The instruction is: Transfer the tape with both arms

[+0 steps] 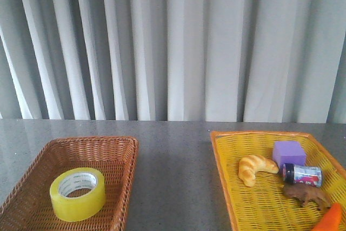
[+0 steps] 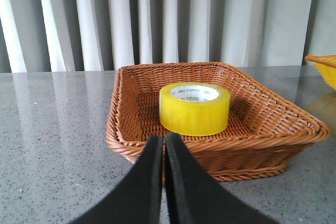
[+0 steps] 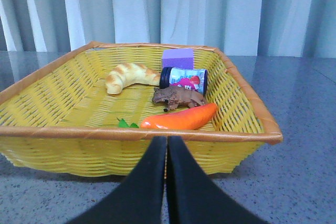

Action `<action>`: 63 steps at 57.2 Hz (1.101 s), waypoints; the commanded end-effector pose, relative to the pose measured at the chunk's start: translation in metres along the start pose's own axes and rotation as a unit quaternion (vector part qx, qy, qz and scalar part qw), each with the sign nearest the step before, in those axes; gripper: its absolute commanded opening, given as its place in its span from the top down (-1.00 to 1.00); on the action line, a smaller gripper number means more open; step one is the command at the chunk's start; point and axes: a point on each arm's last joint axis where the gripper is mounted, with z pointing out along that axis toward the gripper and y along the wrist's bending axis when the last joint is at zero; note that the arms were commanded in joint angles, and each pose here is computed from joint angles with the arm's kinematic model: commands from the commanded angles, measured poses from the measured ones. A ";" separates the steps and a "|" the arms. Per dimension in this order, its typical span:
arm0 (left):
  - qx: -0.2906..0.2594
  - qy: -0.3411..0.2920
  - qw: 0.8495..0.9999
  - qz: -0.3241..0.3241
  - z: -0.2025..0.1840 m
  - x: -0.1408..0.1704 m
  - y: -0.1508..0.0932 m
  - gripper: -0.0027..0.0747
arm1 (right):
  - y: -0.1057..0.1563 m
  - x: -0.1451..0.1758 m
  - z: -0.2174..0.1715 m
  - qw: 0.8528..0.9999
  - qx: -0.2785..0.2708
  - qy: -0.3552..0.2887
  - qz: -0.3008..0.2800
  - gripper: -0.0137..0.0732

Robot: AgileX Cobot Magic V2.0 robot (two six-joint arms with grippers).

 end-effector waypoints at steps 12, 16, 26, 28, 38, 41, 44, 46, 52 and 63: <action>0.001 -0.049 0.999 -0.005 -0.002 -0.010 0.000 0.95 | -0.002 -0.008 -0.001 0.998 0.011 -0.053 -0.012 0.70; 0.001 -0.049 0.999 -0.005 -0.002 -0.010 0.000 0.95 | -0.002 -0.008 -0.001 0.999 0.011 -0.052 -0.012 0.70; 0.001 -0.049 0.999 -0.005 -0.002 -0.010 0.000 0.95 | -0.002 -0.008 -0.001 0.999 0.011 -0.052 -0.012 0.70; 0.001 -0.049 0.999 -0.005 -0.002 -0.010 0.000 0.95 | -0.002 -0.008 -0.001 0.999 0.011 -0.052 -0.012 0.70; 0.001 -0.049 0.999 -0.005 -0.002 -0.010 0.000 0.95 | -0.002 -0.008 -0.001 0.999 0.011 -0.052 -0.012 0.70; 0.001 -0.049 0.999 -0.005 -0.002 -0.010 0.000 0.95 | -0.002 -0.008 -0.001 0.999 0.011 -0.052 -0.012 0.70; 0.001 -0.049 0.999 -0.005 -0.002 -0.010 0.000 0.95 | -0.002 -0.008 -0.001 0.999 0.011 -0.052 -0.012 0.70; 0.001 -0.049 0.999 -0.005 -0.002 -0.010 0.000 0.95 | -0.002 -0.008 -0.001 0.999 0.011 -0.052 -0.012 0.70; 0.001 -0.049 0.999 -0.005 -0.002 -0.010 0.000 0.95 | -0.002 -0.008 -0.001 0.999 0.011 -0.052 -0.012 0.70; 0.001 -0.049 0.999 -0.005 -0.002 -0.010 0.000 0.95 | -0.002 -0.008 -0.001 0.999 0.011 -0.052 -0.012 0.70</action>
